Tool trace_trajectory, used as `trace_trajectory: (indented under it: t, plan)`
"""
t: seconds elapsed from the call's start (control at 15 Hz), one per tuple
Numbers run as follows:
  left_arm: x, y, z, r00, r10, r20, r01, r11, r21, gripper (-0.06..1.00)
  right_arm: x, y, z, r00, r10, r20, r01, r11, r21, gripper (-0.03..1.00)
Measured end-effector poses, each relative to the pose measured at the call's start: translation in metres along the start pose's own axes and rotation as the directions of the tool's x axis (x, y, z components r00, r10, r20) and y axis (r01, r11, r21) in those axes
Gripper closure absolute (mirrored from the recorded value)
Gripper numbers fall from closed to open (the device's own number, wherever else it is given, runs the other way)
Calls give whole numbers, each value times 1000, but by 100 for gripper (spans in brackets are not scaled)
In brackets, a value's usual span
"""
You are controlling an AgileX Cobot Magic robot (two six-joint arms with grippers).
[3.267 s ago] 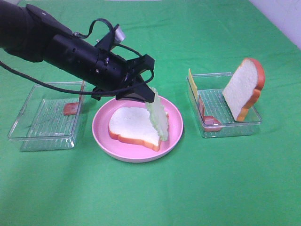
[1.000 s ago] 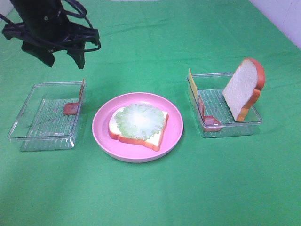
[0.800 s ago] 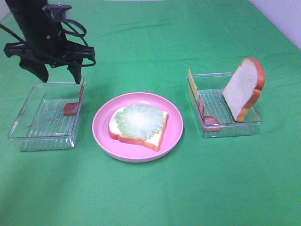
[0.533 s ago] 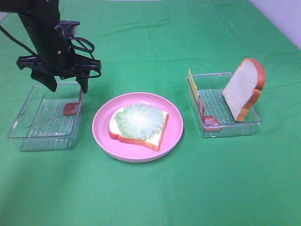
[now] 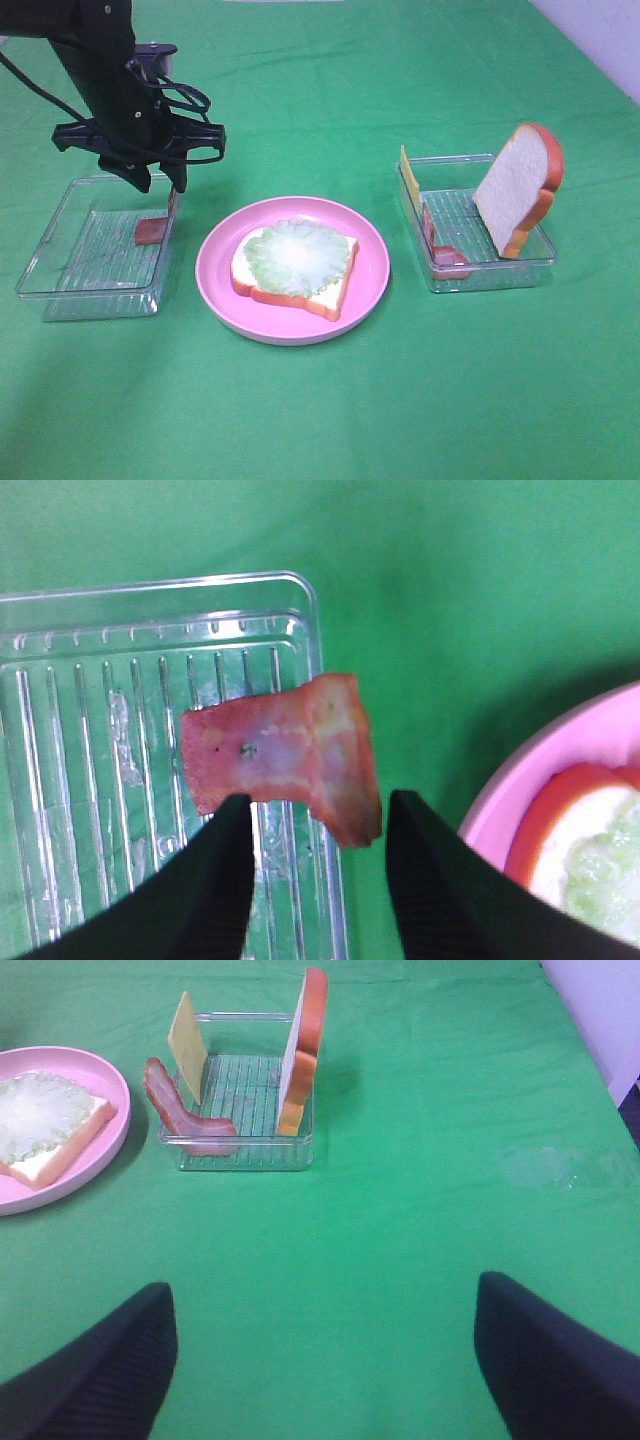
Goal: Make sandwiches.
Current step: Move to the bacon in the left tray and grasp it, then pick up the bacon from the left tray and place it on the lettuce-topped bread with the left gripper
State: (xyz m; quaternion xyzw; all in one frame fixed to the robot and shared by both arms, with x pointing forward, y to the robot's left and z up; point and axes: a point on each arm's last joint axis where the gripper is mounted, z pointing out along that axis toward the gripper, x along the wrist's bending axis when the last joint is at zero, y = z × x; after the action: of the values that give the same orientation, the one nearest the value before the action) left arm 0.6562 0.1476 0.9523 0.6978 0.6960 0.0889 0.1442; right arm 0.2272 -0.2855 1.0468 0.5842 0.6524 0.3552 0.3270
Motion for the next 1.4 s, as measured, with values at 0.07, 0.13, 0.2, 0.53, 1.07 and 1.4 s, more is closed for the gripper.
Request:
trace_trajectory:
  t: [0.07,0.13,0.2,0.53,1.07,1.4]
  plan:
    - [0,1,0,1000,1,2,-1,1000,-8,64,0,0,0,1000,0,0,0,1000,0,20]
    - [-1,2,0,1000,2,8,-2,1000,-24,75,0,0,0,1000,0,0,0,1000,0,20]
    - [-1,3,0,1000,2,11,-2,1000,-31,84,0,0,0,1000,0,0,0,1000,0,20]
    - [-1,4,-1,1000,2,14,-2,999,-39,94,0,0,0,1000,0,0,0,1000,0,20]
    - [-17,7,-78,971,2,239,24,994,-105,94,0,0,0,1000,0,0,0,1000,0,20]
    - [-51,-3,-93,829,60,555,-34,998,-57,94,0,0,0,1000,0,0,0,1000,0,20]
